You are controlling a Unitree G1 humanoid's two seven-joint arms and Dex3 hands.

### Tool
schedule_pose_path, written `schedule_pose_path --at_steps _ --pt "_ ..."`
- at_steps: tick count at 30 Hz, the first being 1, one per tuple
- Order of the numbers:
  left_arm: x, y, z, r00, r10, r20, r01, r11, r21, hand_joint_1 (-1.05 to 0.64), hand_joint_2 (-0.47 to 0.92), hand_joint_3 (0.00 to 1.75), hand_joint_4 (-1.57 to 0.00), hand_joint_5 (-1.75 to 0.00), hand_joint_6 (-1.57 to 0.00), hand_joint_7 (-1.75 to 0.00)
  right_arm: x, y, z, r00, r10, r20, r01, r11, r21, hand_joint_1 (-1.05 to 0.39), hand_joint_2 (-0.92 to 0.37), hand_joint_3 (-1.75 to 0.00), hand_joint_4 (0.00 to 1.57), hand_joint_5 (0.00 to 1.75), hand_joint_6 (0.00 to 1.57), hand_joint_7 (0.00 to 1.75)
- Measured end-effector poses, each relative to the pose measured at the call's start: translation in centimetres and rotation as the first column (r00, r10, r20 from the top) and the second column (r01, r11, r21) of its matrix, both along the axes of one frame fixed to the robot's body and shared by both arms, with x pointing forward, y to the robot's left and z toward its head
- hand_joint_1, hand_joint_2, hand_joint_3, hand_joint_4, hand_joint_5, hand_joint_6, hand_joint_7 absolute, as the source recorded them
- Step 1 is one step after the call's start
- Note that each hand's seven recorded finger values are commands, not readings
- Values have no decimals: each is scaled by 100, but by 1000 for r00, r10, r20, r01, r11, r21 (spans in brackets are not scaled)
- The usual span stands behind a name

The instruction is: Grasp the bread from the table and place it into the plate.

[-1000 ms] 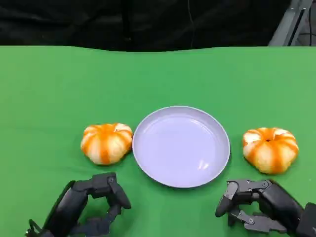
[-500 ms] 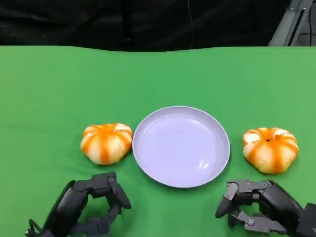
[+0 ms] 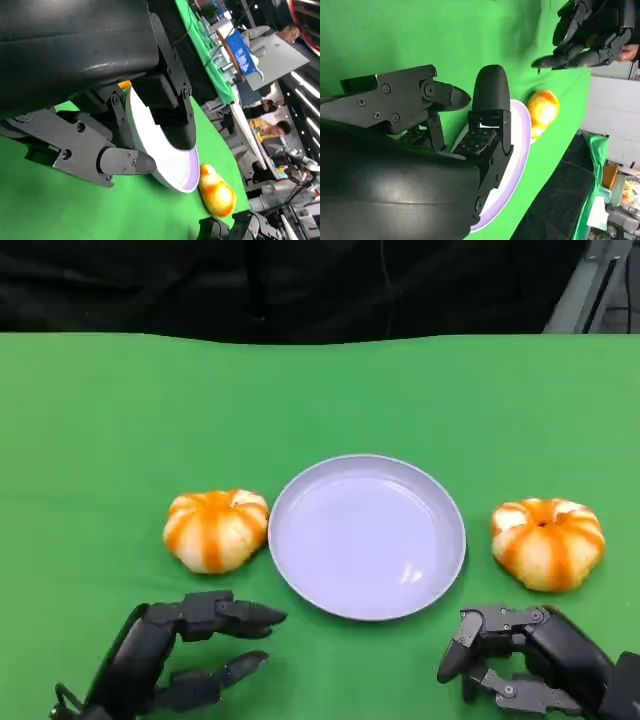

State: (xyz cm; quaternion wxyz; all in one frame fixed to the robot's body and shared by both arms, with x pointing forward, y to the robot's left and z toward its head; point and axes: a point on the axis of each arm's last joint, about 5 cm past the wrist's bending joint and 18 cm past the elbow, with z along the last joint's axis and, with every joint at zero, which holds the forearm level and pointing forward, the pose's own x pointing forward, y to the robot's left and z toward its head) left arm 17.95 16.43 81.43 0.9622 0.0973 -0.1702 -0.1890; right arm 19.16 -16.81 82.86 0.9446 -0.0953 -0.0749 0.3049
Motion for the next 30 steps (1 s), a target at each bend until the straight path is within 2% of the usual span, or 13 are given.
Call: schedule_pose_path --at_steps 7,11,16,21,25,30 --pt "13 5 12 1000 21 3 -21 1000 -12 -42 92 19 -76 0 -69 0 4 -1 -4 1000 0 -2 0 1000 0 0 -92 -48 71 151 82 103" --pt "15 19 21 997 72 20 -72 997 -36 -47 92 19 -73 0 -67 0 5 -1 -3 1000 1 -2 -1 1000 0 0 -92 -48 71 151 82 103" --pt "8 42 41 988 137 67 -133 989 -68 -62 92 17 -69 0 -57 0 5 -1 -3 1000 1 -2 -1 1000 0 -1 -92 -47 71 151 82 103" --pt "0 62 58 977 179 112 -171 982 -74 -64 92 18 -68 0 -55 0 5 -2 -6 1000 2 -4 -2 1000 0 -1 -92 -47 71 151 82 103" --pt "1 61 68 975 180 134 -174 983 -56 -67 92 16 -60 0 -54 -1 5 -2 -7 1000 2 -3 -2 1000 0 -2 -92 -47 71 151 82 103" --pt "56 176 196 941 208 268 -217 976 5 -64 92 10 -60 0 -56 -1 3 -4 -15 1000 1 -7 -1 1000 -1 -2 -92 -47 71 150 82 102"
